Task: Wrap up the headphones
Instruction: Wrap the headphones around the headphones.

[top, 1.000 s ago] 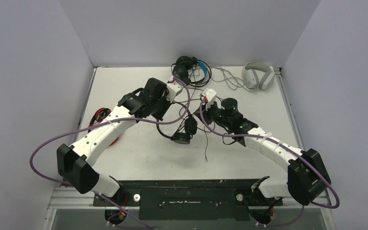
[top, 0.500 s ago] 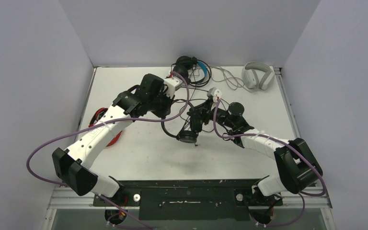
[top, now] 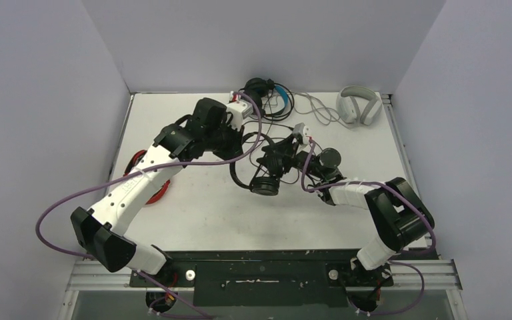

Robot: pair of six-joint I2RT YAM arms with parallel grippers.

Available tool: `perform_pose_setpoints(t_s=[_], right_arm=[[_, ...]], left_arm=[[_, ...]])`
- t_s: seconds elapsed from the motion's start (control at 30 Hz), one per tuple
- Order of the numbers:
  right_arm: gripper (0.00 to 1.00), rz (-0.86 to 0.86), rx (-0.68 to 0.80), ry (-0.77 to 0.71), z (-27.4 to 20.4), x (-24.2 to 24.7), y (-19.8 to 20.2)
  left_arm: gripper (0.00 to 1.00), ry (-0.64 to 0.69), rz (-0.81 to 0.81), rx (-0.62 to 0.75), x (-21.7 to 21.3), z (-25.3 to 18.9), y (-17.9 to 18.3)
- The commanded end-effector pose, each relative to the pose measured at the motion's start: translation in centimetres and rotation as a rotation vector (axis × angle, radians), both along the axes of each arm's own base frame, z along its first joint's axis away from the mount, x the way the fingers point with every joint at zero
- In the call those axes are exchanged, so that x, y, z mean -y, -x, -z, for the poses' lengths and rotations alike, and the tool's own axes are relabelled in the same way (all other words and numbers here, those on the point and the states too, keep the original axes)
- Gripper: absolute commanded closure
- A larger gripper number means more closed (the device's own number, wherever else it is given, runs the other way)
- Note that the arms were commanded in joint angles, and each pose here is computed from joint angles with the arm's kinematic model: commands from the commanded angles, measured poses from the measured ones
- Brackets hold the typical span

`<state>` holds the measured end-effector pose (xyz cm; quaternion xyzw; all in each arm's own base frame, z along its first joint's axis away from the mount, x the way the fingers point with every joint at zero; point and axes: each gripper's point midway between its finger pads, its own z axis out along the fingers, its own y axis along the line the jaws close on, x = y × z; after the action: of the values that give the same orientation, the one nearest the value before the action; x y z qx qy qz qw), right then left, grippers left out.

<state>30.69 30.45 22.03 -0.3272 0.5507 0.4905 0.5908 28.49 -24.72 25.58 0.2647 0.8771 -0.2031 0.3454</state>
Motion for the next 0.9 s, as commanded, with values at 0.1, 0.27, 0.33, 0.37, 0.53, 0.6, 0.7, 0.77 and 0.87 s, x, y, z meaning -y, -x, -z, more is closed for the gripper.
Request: perform_pose_setpoints(t_s=[0.1,0.27,0.33,0.37,0.53,0.6,0.7,0.77,0.87], right_arm=[[0.42,0.039,-0.003,0.005,0.1,1.7,-0.9],[0.52,0.035,-0.006,0.005,0.4,1.9,-0.5],[0.52,0.026,0.002,-0.002,0.2,1.7,-0.6],[0.54,0.022,0.004,-0.006,0.1,1.7,-0.7],[0.57,-0.005,0.005,-0.030,-0.1,1.1,-1.0],[0.52,-0.003,-0.009,-0.037,0.1,1.1,-1.1],[0.45,0.022,-0.027,-0.043,0.6,1.4,-1.3],[0.45,0.028,-0.032,-0.045,0.8,1.7,-1.1],[0.37,0.029,-0.031,-0.046,0.8,2.0,-0.6]], left_arm=[[1.00,0.194,-0.083,0.103,0.5,-7.0,-1.8],[1.00,0.243,-0.074,0.093,0.7,-7.7,-1.9],[1.00,0.256,-0.062,0.083,1.0,-7.9,-1.8],[1.00,0.267,-0.057,0.078,1.2,-8.2,-1.7],[1.00,0.321,-0.094,0.044,1.2,-9.1,-2.1],[1.00,0.342,-0.108,0.040,1.1,-9.5,-2.4],[1.00,0.366,-0.142,0.039,0.9,-9.9,-2.8],[1.00,0.371,-0.146,0.039,0.9,-10.0,-3.0],[1.00,0.372,-0.146,0.037,1.0,-9.9,-3.1]])
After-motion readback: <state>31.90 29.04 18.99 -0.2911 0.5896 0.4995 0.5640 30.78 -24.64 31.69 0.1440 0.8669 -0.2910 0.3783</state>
